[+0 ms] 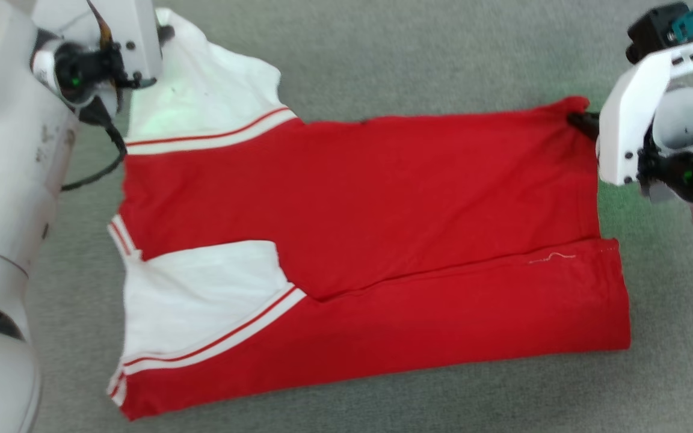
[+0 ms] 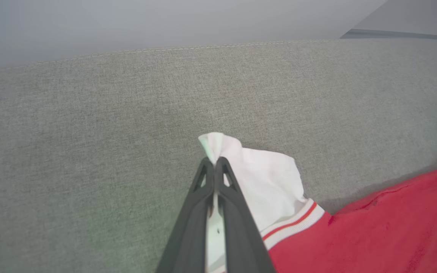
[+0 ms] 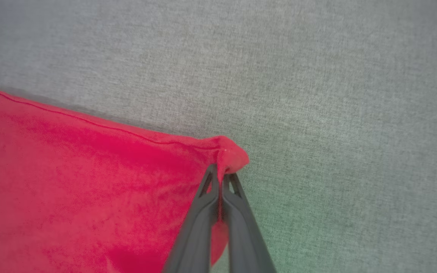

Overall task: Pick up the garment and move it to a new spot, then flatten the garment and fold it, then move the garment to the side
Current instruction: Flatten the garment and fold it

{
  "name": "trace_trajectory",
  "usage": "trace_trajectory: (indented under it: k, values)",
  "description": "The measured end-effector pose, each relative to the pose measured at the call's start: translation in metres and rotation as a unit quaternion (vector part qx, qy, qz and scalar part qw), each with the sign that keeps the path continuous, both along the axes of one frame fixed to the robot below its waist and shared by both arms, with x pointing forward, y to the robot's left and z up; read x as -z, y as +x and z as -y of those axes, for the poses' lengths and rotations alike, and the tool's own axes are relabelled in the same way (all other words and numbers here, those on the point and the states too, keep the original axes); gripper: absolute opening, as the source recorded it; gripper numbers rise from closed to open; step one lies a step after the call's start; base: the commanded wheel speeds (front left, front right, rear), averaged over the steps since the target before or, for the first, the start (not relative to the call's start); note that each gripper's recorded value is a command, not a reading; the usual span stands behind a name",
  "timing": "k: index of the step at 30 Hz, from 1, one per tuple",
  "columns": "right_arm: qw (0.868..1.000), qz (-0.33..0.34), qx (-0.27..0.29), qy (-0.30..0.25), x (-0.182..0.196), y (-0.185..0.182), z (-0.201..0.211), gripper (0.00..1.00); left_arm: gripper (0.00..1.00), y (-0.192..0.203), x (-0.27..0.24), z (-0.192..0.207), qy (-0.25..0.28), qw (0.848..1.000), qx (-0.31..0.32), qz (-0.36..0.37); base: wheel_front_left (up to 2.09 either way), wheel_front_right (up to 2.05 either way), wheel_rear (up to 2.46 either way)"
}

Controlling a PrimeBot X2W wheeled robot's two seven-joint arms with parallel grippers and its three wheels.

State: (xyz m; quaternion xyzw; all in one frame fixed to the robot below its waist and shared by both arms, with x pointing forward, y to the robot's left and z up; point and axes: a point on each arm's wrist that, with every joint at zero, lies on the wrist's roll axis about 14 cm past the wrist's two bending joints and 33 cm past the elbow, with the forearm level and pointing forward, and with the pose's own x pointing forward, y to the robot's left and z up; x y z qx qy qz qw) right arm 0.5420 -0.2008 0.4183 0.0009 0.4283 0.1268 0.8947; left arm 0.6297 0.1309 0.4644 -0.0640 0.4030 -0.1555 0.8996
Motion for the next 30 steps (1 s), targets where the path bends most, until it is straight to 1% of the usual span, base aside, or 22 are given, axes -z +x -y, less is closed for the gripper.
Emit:
trace_trajectory:
  k: [7, 16, 24, 30]
  values:
    - [0.999, 0.048, -0.024, 0.000, -0.023, -0.013, -0.006, 0.00, 0.00, -0.028, -0.031, -0.014, 0.009, 1.000, 0.003, 0.020, 0.00, 0.00, 0.00]
    - [0.993, 0.101, -0.057, 0.002, -0.054, -0.037, -0.011, 0.00, 0.00, -0.080, -0.051, -0.038, 0.031, 0.999, 0.016, 0.034, 0.00, 0.00, 0.00]
    - [0.991, 0.110, -0.076, 0.016, -0.063, -0.071, -0.018, 0.00, 0.00, -0.139, -0.045, -0.048, 0.037, 0.999, 0.018, 0.012, 0.00, 0.00, 0.00]
    - [0.992, 0.099, -0.071, 0.033, -0.056, -0.100, -0.019, 0.00, 0.00, -0.187, -0.029, -0.048, 0.033, 0.999, 0.016, -0.021, 0.00, 0.00, 0.00]
